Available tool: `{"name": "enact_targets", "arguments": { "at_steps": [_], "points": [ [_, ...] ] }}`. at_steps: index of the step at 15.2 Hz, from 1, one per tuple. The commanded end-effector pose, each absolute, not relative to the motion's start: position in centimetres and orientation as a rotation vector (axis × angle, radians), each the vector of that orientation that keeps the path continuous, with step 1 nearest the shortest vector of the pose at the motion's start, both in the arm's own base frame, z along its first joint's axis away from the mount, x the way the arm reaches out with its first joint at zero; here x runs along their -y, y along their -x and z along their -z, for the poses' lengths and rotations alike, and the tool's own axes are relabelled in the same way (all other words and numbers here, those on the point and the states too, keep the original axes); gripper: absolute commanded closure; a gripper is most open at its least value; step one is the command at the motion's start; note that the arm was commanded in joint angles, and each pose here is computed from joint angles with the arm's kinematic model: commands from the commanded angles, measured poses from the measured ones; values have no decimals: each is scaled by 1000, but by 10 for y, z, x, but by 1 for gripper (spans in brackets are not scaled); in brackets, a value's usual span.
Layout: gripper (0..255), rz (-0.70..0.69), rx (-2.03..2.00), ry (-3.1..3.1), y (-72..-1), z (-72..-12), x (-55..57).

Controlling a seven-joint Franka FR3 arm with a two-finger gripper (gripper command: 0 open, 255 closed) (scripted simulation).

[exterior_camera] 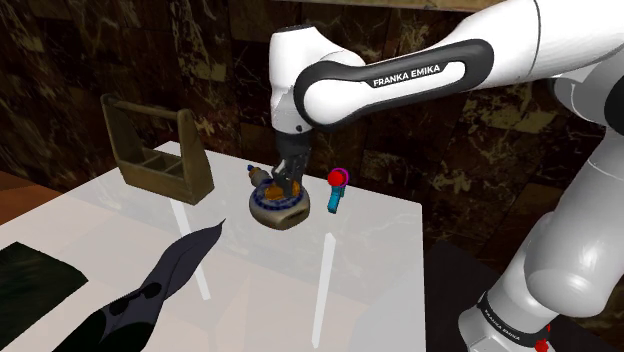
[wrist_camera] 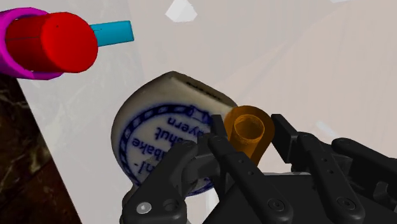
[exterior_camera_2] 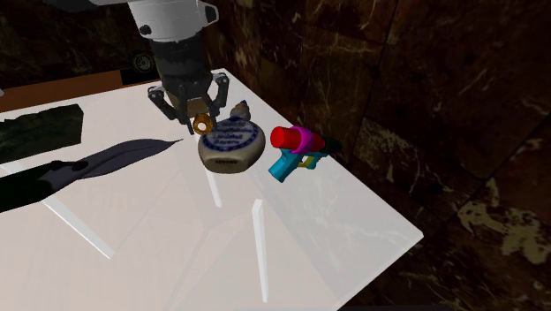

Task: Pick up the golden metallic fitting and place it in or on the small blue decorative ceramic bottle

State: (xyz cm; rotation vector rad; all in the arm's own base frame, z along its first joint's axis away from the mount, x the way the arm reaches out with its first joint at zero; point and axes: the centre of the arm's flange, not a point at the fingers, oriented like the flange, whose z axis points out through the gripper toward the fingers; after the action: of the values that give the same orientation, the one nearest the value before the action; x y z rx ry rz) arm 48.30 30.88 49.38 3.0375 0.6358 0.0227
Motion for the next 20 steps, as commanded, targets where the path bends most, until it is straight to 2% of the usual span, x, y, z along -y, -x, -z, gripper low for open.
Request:
{"name": "enact_targets", "arguments": {
  "at_steps": [1,8,20],
  "points": [
    [255,-23,-637,-3037,-507,-493,-299],
    [255,-23,-637,-3037,-592,-493,-262],
    [255,-23,-637,-3037,-595,-435,-261]
  ]
}}
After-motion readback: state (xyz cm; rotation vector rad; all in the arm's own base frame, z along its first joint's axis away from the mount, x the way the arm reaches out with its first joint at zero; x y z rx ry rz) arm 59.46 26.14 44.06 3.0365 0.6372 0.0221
